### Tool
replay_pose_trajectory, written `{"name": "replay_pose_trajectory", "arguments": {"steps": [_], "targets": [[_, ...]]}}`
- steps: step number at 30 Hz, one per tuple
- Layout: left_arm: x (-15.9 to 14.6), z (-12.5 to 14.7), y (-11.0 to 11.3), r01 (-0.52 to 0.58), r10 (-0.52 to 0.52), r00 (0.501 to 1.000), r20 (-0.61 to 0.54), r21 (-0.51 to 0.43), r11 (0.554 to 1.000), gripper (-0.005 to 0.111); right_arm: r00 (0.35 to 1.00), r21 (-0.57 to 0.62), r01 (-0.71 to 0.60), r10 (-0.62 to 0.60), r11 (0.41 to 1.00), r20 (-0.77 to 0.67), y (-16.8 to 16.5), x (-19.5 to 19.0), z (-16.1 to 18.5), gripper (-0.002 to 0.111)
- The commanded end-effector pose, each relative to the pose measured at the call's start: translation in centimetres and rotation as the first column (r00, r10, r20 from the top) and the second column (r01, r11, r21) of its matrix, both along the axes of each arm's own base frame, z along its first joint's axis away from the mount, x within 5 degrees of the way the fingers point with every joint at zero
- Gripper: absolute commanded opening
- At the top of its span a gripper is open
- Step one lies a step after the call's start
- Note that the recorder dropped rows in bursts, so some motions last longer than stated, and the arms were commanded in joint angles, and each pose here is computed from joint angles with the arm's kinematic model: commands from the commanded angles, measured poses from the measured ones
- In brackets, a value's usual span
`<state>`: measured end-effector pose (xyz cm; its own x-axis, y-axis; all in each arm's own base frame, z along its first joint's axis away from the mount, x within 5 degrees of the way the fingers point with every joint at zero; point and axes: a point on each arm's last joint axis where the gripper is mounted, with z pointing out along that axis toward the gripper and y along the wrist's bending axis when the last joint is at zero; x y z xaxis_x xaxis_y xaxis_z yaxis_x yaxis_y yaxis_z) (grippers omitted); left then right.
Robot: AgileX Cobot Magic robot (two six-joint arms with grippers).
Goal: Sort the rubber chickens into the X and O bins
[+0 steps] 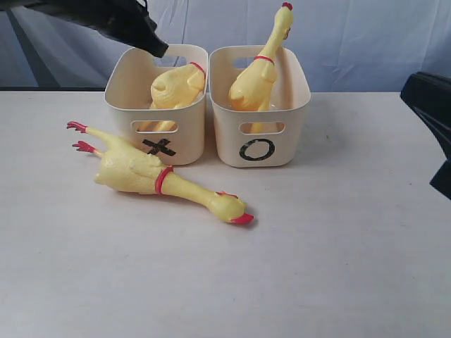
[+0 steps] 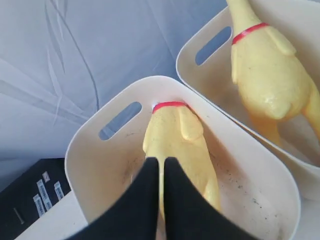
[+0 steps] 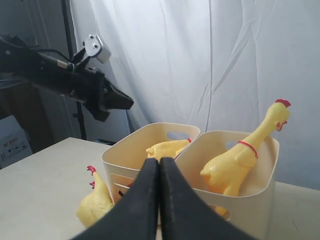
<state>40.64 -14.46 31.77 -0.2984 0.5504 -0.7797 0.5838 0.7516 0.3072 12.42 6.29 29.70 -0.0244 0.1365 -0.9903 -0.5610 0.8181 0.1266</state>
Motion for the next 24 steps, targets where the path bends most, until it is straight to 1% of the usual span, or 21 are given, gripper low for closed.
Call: {"name": "replay_pose_trajectory", "arguments": {"steps": [1,3,7,10,15,19,24], "targets": [[-2.5,3.9,1.0,-0.023,0.023,1.0,0.014,-0.023,0.999,0.0,1.0,-0.007,-0.003,0.004,1.0,0.007,0.0,-0.1,-0.1,-0.001],[-3.2,4.8,1.4,-0.042,0.042,0.999,0.008,-0.024,0.999,0.0,1.0,-0.007,-0.003,0.004,1.0,0.007,0.0,-0.1,-0.1,-0.001],[-5.1,6.1,2.5,-0.076,0.077,0.997,-0.03,0.034,0.996,0.0,1.0,-0.029,-0.009,0.009,1.0,0.012,0.0,-0.2,-0.1,-0.001],[-6.7,6.0,3.2,-0.087,0.091,0.994,-0.055,0.071,0.994,0.0,0.999,-0.088,-0.024,0.026,0.996,0.026,0.2,-0.3,-0.3,-0.001],[-9.9,5.3,4.4,-0.085,0.094,0.991,-0.091,0.102,0.991,0.0,0.999,-0.113,-0.051,0.051,0.992,-0.003,0.4,-0.4,-0.7,-0.001],[-12.9,4.8,5.3,-0.114,0.12,0.986,-0.112,0.062,0.992,0.0,0.996,-0.144,-0.089,0.086,0.986,-0.029,0.6,-0.5,-1.1,-0.001],[-16.9,4.4,6.6,-0.169,0.165,0.982,-0.089,-0.034,0.985,0.0,0.988,-0.134,-0.138,0.127,0.981,-0.086,1.2,0.2,-1.7,-0.001]]}}
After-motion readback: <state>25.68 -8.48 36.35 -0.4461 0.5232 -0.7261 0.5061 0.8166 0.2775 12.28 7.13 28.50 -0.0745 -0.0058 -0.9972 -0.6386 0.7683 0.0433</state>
